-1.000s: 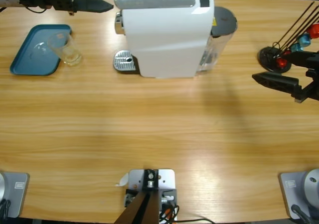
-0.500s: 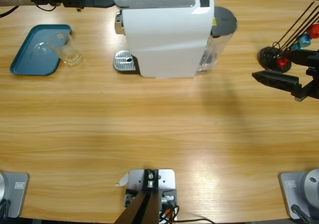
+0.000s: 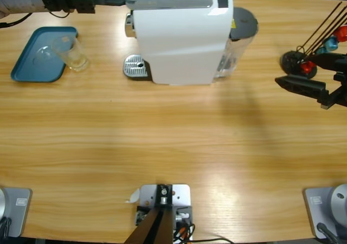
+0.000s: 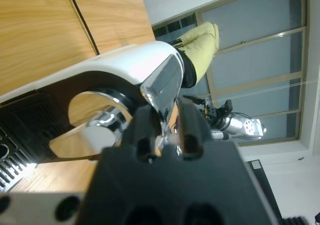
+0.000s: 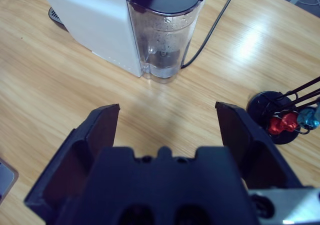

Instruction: Pour coffee

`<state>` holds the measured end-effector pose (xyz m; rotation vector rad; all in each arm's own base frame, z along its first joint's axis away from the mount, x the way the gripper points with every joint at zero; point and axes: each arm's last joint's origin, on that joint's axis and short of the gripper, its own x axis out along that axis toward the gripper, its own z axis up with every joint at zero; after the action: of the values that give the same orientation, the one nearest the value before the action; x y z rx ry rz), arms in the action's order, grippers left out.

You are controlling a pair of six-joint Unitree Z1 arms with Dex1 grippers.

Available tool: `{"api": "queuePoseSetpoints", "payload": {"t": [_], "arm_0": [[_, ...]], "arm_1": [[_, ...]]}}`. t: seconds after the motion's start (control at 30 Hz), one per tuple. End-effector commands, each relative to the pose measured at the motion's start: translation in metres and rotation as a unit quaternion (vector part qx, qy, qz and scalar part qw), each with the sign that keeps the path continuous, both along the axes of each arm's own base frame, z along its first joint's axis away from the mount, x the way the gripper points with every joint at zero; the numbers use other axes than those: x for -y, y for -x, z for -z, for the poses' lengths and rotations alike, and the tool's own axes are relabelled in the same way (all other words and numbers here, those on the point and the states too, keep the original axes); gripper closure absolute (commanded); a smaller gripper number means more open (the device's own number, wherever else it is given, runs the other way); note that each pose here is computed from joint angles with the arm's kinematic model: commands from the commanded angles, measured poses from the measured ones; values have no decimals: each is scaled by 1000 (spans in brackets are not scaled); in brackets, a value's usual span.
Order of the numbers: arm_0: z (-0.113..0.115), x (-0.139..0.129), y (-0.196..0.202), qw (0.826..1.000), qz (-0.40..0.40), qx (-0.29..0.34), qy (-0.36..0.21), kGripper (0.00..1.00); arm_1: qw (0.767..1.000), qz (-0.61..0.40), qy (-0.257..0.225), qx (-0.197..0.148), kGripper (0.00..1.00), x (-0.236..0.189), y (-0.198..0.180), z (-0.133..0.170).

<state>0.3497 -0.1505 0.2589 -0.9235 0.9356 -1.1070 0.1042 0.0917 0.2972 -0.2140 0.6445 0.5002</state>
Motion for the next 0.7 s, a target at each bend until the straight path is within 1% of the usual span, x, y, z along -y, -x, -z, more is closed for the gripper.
{"api": "queuePoseSetpoints", "payload": {"t": [0.03,0.23,0.47,0.7], "arm_0": [[19,4,0,1000,11,-18,13,1000],[15,3,3,999,11,-10,32,1000],[-21,0,18,998,16,16,55,1000],[-44,0,30,997,22,33,66,1000]], "arm_1": [[1000,9,13,-11,161,1,0,10],[1000,9,13,-11,161,1,0,11],[1000,9,12,-10,161,1,0,11],[1000,9,11,-9,161,1,0,10]]}}
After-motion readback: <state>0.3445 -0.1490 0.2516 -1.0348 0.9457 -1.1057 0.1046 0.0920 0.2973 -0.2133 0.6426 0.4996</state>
